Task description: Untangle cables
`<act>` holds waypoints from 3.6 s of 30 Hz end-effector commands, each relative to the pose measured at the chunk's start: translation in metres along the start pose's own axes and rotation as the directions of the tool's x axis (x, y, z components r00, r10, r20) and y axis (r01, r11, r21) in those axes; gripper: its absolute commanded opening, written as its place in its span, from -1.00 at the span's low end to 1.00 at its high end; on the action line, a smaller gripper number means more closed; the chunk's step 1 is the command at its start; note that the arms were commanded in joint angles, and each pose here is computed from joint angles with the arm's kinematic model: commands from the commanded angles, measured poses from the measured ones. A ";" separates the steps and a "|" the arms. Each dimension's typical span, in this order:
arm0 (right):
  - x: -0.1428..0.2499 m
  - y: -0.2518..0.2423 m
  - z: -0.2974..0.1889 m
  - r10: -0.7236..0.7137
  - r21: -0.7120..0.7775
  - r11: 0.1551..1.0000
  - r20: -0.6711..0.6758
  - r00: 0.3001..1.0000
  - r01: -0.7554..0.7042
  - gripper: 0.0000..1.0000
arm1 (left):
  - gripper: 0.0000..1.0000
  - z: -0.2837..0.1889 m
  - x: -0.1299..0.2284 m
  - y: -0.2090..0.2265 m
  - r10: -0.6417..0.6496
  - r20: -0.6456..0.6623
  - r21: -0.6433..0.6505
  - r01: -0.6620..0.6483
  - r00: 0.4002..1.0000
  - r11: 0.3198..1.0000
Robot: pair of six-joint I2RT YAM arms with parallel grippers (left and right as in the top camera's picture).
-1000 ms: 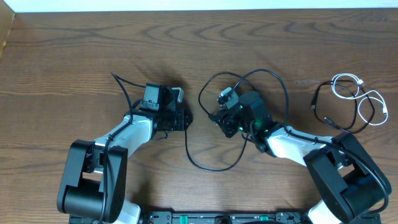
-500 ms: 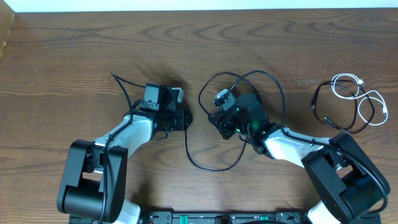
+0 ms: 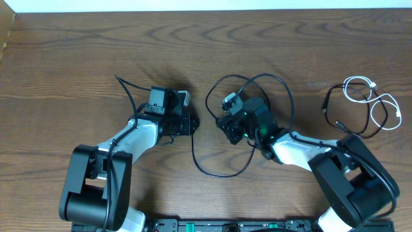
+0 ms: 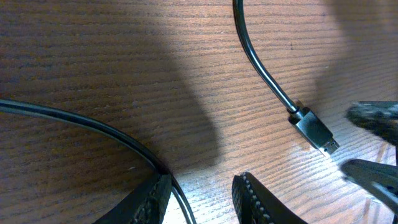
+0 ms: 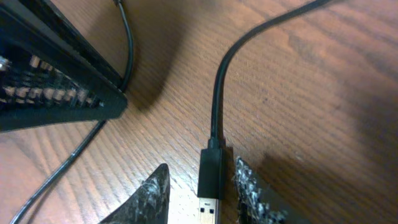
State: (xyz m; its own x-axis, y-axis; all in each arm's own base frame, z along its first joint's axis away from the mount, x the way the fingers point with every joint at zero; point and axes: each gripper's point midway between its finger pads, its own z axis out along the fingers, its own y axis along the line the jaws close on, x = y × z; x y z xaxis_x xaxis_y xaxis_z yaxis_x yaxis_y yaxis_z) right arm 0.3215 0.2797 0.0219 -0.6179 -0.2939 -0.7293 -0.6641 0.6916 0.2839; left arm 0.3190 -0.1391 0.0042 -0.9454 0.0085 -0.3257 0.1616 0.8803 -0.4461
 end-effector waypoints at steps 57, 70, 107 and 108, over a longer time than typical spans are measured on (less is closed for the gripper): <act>0.031 0.106 0.031 -0.047 -0.244 0.969 -0.033 0.998 0.038 -0.98 | -0.18 0.003 0.029 0.069 -0.111 -0.028 -0.338 0.095 0.993 0.936; 0.024 0.142 0.019 -0.070 -0.441 0.895 0.000 0.998 0.063 -0.98 | -0.18 0.003 0.028 0.069 -0.126 -0.022 -0.338 0.111 0.992 0.934; 0.036 0.165 0.022 0.135 -0.239 0.959 -0.091 0.987 -0.153 -0.77 | -0.17 0.003 0.028 0.069 -0.126 -0.022 -0.338 0.111 0.992 0.934; 0.034 0.165 0.021 0.129 -0.242 0.959 -0.085 0.988 -0.146 -0.72 | -0.17 0.003 0.028 0.069 -0.125 -0.022 -0.338 0.110 0.992 0.934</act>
State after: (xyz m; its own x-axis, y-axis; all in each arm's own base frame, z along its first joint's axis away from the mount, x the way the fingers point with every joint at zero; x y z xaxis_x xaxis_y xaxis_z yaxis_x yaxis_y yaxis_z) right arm 0.1956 0.3920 0.0072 -0.7570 -0.2808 -0.5900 -0.6268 0.5674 0.5340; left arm 0.3382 -0.1024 0.0007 -0.9243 -0.0768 -0.3740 0.0271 0.9639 -0.2650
